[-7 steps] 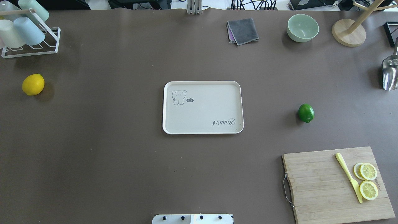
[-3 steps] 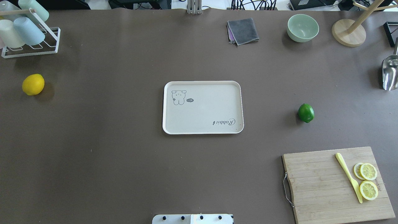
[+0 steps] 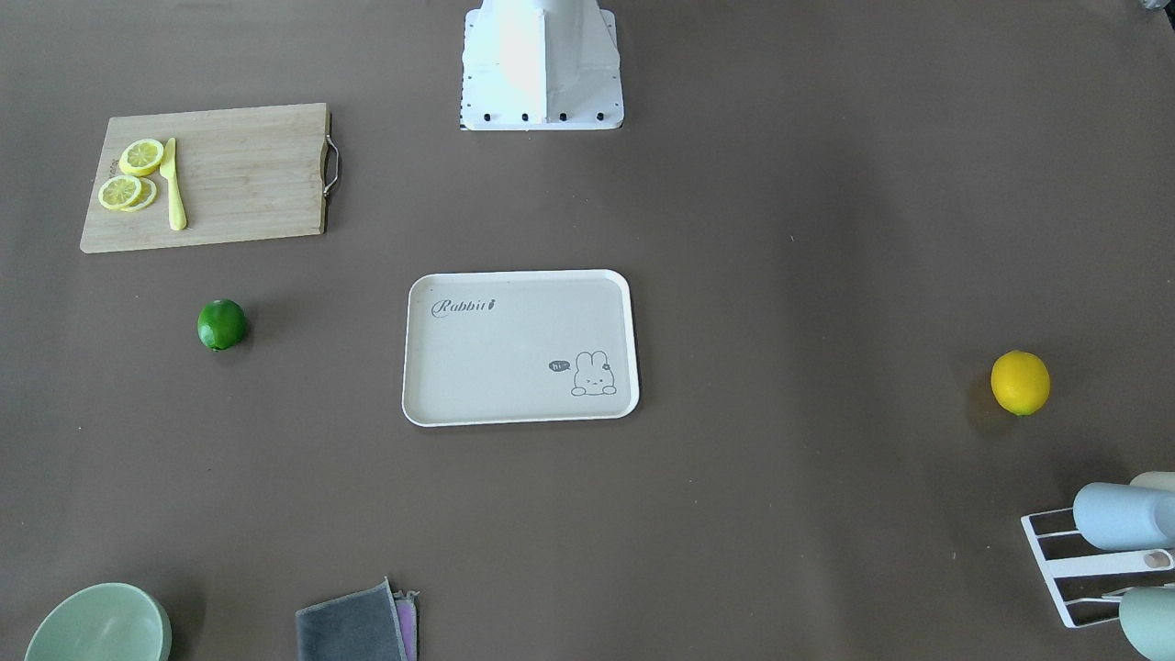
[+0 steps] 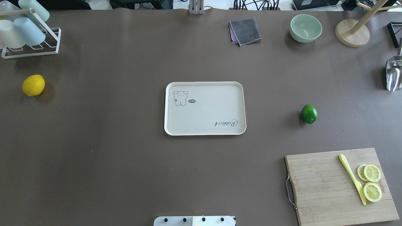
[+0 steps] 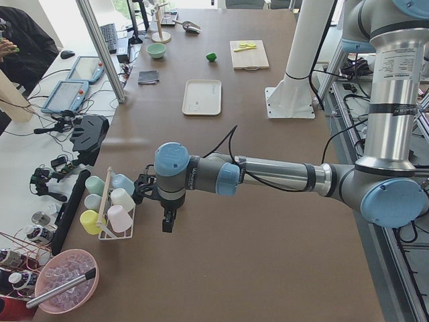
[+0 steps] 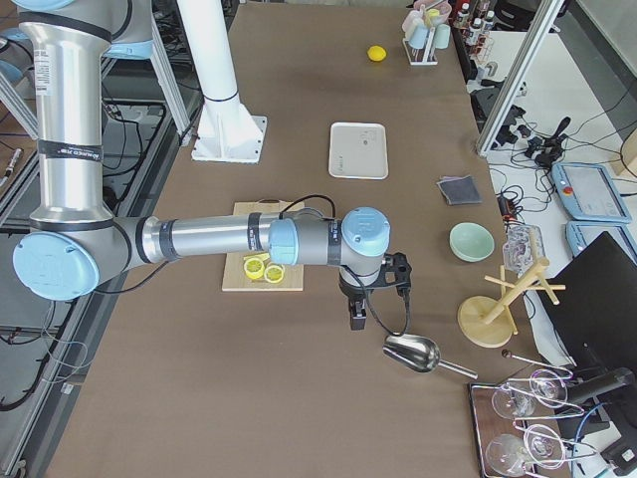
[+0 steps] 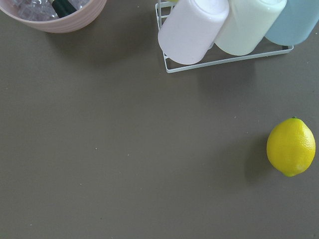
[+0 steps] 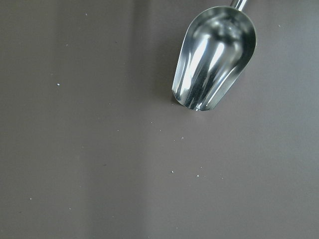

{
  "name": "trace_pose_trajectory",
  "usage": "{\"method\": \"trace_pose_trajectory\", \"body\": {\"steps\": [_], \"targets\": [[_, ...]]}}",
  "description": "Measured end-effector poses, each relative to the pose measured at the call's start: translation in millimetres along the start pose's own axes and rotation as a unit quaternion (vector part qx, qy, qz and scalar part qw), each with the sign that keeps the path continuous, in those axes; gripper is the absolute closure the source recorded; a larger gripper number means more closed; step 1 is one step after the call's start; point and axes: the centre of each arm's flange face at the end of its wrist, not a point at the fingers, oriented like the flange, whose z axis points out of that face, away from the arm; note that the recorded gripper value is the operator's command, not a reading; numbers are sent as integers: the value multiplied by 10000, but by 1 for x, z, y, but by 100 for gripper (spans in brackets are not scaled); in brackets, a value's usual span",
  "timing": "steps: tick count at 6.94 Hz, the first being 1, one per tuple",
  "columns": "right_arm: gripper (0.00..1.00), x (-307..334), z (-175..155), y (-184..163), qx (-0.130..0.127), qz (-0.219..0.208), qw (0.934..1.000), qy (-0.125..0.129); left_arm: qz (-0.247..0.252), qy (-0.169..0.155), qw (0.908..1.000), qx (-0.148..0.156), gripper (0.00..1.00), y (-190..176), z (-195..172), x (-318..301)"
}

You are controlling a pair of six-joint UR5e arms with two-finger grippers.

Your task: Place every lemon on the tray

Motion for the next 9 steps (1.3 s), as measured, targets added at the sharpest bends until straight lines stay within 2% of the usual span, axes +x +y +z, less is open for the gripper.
{"method": "trace_pose_trajectory", "body": {"steps": [4,7,9], "targets": [[0,-12,-11,-15,138,-179,9997,0,82,19,9999,61,2,-5,-4,5],[0,-18,-16,-11,175,-201,9996,-28,374,25,9987,339,2,-12,-7,10],[0,-23,-19,-11,210,-242,9994,-111,448,33,9981,418,2,-15,-5,10]]}}
